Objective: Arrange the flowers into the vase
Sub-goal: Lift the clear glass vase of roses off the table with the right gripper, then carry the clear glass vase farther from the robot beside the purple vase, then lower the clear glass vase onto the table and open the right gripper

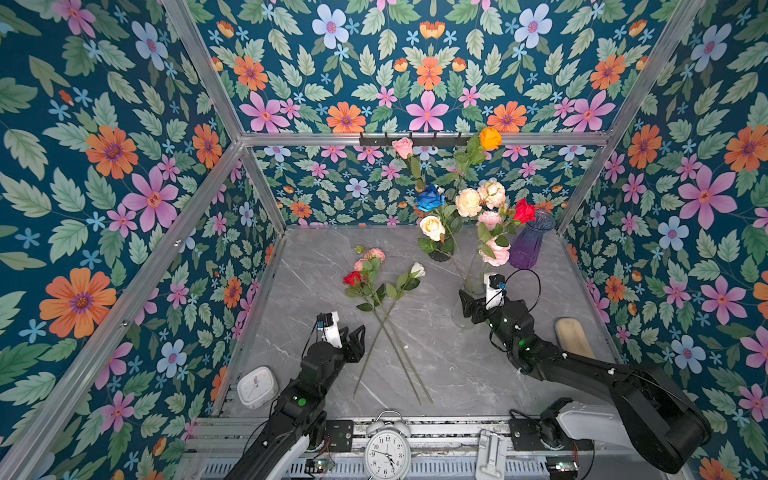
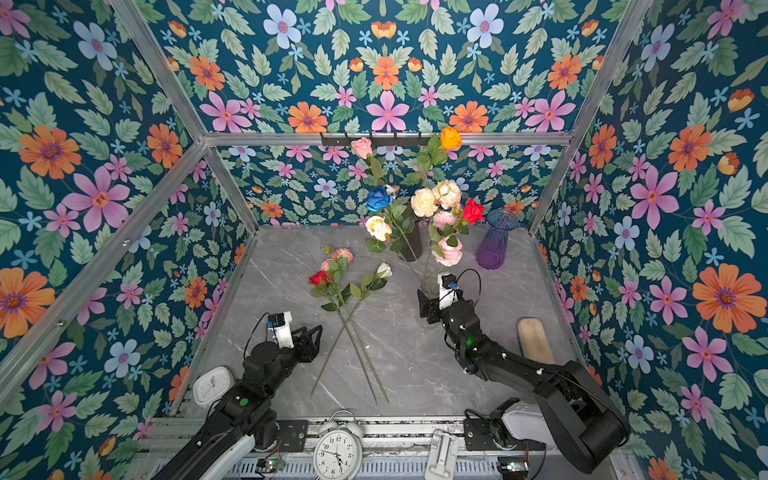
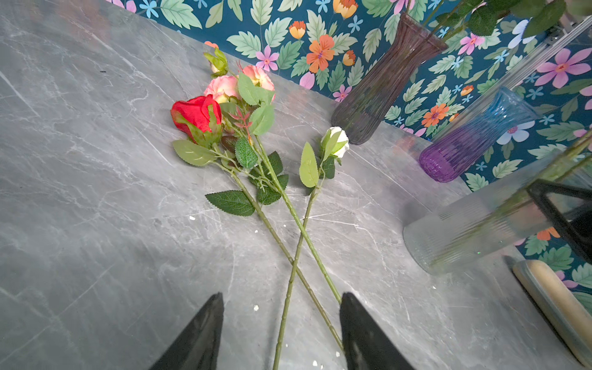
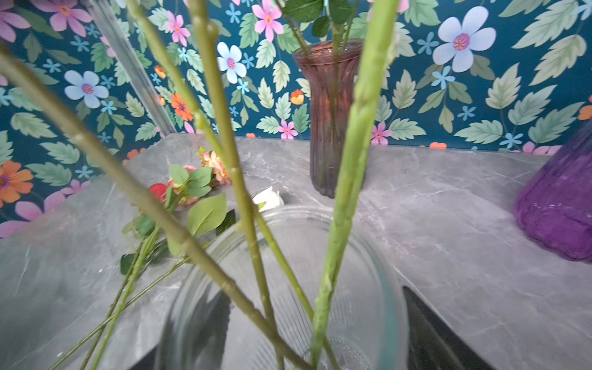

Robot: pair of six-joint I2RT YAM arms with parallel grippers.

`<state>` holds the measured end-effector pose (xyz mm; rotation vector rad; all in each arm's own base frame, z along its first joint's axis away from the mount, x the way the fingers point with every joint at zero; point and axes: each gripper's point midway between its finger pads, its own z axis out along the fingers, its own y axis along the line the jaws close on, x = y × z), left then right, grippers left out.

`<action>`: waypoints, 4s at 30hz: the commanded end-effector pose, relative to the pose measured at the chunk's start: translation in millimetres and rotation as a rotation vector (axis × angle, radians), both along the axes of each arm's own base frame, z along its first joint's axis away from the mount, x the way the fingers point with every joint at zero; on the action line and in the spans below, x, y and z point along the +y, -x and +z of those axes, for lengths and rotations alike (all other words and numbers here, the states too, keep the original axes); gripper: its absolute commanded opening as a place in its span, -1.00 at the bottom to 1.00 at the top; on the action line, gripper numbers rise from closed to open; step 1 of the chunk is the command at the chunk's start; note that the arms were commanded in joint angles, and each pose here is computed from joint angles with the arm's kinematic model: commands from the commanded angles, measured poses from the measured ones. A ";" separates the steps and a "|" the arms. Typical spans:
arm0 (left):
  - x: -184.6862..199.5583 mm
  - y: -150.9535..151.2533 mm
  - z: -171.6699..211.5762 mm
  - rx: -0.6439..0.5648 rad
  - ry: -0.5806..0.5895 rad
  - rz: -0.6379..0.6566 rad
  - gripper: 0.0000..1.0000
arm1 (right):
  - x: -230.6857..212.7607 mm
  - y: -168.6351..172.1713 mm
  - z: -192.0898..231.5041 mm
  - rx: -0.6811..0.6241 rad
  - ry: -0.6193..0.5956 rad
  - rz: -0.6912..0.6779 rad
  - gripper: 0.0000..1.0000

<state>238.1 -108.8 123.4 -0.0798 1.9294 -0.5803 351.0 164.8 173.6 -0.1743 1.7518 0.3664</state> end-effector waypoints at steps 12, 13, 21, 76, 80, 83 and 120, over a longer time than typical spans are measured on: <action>-2.7 -1.3 2.5 -0.013 -0.004 -0.014 0.21 | 5.3 -26.7 15.8 -0.077 0.006 0.072 0.39; -3.1 -1.4 1.9 -0.011 -0.006 -0.016 0.21 | 5.1 -24.2 19.6 -0.083 0.003 0.078 0.38; -4.5 -2.4 -0.4 0.001 -0.013 -0.021 0.19 | -4.4 8.7 56.8 -0.151 0.018 0.110 0.28; -8.0 -2.7 -3.8 0.018 -0.027 -0.033 0.16 | -121.3 -141.7 136.3 -0.097 -0.001 -0.361 -0.33; -8.0 -2.7 -4.0 0.018 -0.027 -0.034 0.16 | -118.7 -158.8 126.9 -0.097 0.003 -0.359 -0.33; -8.2 -3.0 -3.6 0.017 -0.027 -0.034 0.16 | -117.5 -169.7 119.5 -0.127 -0.034 -0.364 -0.33; -11.1 -4.2 -4.7 0.022 -0.035 -0.045 0.14 | -77.7 -248.5 45.5 -0.253 0.115 -0.350 -0.22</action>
